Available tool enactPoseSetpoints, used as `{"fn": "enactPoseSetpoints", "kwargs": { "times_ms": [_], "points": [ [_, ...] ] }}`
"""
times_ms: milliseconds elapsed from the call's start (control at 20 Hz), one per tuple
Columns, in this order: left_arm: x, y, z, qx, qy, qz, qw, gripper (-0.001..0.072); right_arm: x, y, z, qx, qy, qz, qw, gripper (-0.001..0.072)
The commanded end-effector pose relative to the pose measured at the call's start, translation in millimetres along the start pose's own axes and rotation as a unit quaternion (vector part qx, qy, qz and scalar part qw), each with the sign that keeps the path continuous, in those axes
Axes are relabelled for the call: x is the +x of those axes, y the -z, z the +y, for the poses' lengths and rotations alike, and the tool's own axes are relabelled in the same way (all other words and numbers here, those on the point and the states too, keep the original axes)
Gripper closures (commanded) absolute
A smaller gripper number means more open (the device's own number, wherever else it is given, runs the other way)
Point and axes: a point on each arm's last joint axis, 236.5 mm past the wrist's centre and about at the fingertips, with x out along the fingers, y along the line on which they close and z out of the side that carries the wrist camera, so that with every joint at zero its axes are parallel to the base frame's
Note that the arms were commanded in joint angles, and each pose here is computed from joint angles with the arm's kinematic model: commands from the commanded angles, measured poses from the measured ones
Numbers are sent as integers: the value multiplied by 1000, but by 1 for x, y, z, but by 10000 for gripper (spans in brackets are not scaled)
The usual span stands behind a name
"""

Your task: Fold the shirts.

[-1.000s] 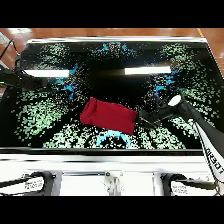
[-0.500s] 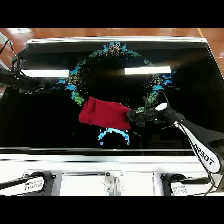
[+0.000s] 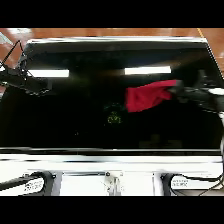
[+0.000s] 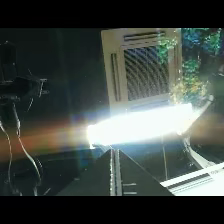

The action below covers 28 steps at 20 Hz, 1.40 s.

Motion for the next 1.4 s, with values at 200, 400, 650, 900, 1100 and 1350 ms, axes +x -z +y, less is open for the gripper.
{"fn": "enactPoseSetpoints", "kwargs": {
  "times_ms": [200,400,650,900,1100,1350],
  "points": [
    [2,1,-4,-21,0,3,1000,667,-210,-15,-207,181,185,-84,962,651],
    [4,3,-8,-14,-3,6,1000,667,-291,39,-267,274,237,-97,927,651],
    [7,5,-14,-5,-2,11,1000,667,-280,147,-288,385,234,-49,892,651],
    [7,1,-13,-4,-4,3,1000,666,-274,176,-281,402,242,-55,881,650],
    [7,-2,-13,-2,-4,-2,1000,666,-278,170,-284,393,251,-70,882,240],
    [8,-14,-11,-1,-7,-28,1000,666,-296,164,-256,359,252,-54,897,31]
  ]
}}
